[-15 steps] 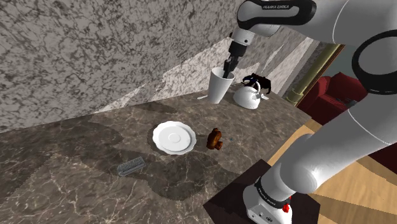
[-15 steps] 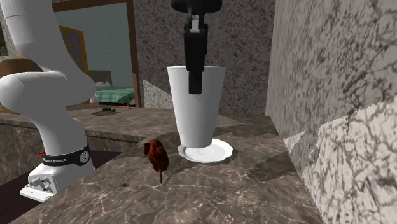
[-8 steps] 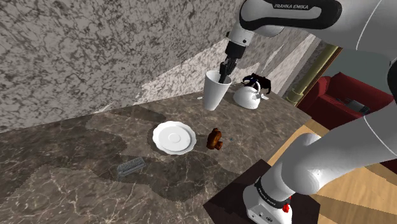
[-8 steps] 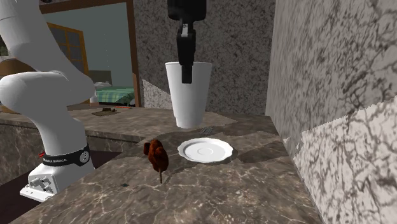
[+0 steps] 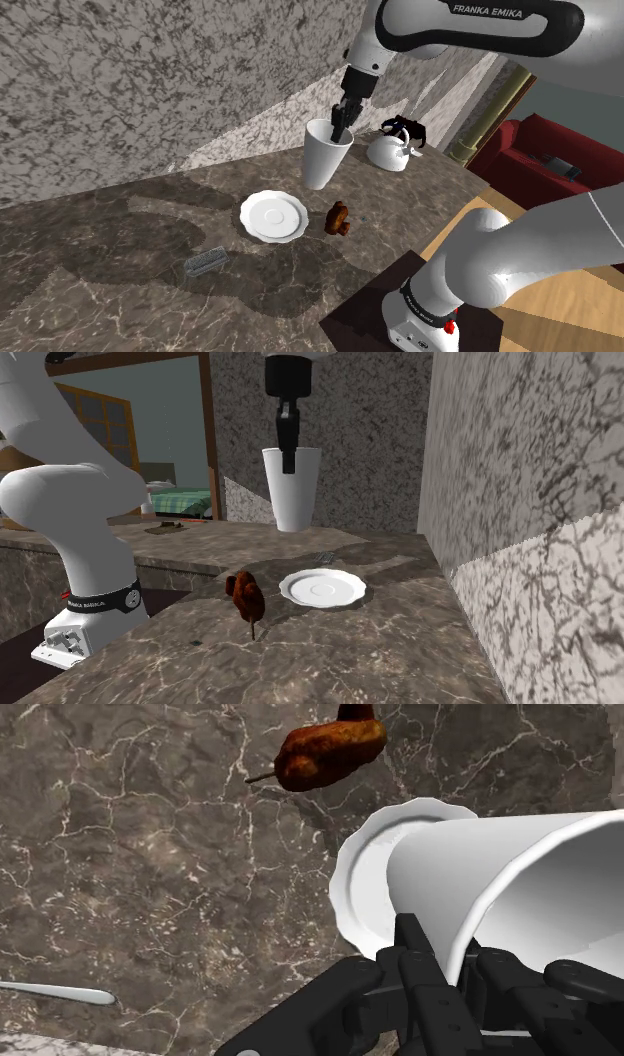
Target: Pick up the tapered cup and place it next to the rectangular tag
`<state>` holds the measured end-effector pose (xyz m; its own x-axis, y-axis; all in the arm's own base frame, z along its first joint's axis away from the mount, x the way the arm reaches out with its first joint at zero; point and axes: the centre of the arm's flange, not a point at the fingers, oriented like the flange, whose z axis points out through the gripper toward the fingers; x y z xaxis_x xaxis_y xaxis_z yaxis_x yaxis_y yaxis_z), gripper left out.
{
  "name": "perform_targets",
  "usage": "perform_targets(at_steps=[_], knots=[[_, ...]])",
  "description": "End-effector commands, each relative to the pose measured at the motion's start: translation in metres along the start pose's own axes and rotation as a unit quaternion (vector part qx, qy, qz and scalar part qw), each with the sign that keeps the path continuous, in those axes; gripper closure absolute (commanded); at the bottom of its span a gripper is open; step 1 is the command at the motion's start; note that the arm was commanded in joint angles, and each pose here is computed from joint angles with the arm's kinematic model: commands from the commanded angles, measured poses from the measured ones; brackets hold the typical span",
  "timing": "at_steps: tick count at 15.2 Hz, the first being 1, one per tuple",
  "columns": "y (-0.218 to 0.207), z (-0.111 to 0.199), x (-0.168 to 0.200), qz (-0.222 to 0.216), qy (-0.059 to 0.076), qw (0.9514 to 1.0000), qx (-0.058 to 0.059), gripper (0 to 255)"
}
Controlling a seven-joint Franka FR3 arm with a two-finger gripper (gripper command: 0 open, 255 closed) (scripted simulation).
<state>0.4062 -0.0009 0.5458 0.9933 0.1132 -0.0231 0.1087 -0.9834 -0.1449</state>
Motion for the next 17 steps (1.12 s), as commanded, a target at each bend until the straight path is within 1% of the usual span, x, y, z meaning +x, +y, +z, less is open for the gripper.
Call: perform_targets(at_steps=[1, 17], knots=[[-0.024, 0.000, -0.005, 0.001, 0.000, 1.0000, 0.000, 255], [-0.232, 0.005, -0.046, 0.001, 0.000, 1.0000, 0.000, 255]])
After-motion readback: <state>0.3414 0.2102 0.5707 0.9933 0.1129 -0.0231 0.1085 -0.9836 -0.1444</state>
